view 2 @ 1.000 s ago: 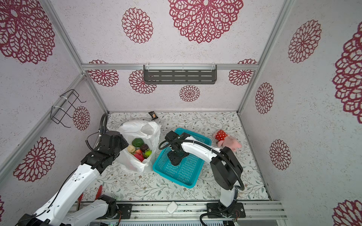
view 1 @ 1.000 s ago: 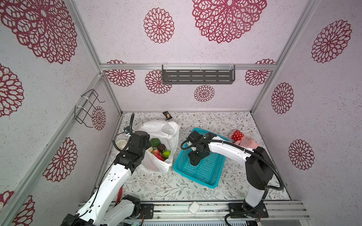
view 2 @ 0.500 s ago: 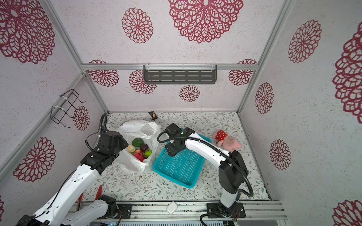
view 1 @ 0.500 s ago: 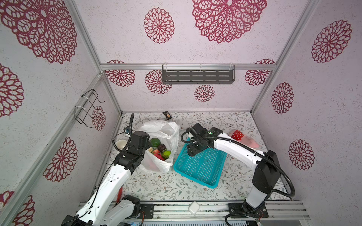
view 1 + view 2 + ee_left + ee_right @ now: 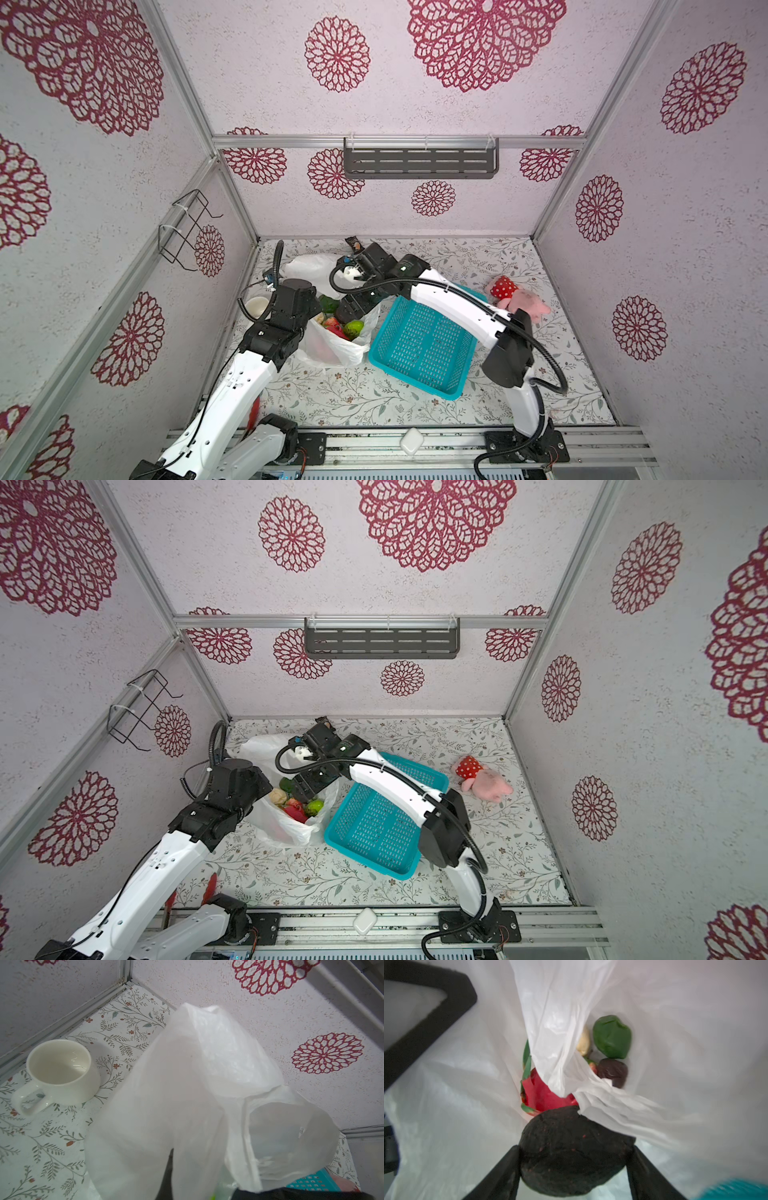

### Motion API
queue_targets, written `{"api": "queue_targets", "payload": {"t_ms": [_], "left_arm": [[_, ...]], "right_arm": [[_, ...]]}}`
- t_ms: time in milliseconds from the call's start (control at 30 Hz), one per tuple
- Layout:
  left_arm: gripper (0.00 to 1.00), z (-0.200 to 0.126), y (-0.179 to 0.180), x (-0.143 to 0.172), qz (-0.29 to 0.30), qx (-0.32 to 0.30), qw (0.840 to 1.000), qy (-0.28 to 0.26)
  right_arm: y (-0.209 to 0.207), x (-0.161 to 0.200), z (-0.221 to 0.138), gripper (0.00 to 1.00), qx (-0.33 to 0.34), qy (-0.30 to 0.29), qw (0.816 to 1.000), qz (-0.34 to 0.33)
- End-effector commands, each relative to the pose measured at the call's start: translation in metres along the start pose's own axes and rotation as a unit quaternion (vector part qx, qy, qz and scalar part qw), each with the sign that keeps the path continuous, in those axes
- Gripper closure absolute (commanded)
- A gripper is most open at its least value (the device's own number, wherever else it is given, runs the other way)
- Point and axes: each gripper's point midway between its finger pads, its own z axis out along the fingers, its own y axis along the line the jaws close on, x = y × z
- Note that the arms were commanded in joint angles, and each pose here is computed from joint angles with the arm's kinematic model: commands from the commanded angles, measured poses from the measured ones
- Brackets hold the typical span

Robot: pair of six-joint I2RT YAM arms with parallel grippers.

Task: Place the fruits into the plastic bag
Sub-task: Place the fruit in the plastic bag.

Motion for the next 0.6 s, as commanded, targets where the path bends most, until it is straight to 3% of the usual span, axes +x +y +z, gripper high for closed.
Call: {"api": "queue_targets", "payload": {"t_ms": [0,133,233,400,567], "left_arm": [[1.0,-0.007,-0.011,-0.014,-0.014,0.018,1.0,-0.014],[1.0,-0.006,-0.012,-0.015,-0.014,0.014,1.0,-0.013],[1.0,-0.005,-0.012,-0.015,-0.015,0.01,1.0,-0.013],[1.0,-0.005,-0.011,-0.016,-0.014,0.004,1.0,-0.013],[1.0,0.001,-0.008,-0.015,-0.009,-0.008,1.0,-0.014]], "right_arm": [[0.027,-0.027,-0.009,0.29,-0.072,-0.032,0.997,-0.02],[0.036,-0.045,-0.008,0.1,-0.102,-0.061,0.993,-0.021],[0.039,-0.046,-0.016,0.02,-0.103,-0.068,0.992,-0.03],[0.035,-0.044,-0.046,0.01,-0.072,-0.097,0.992,-0.048],[0.019,-0.045,-0.099,0.01,-0.015,-0.15,0.987,-0.053]]}}
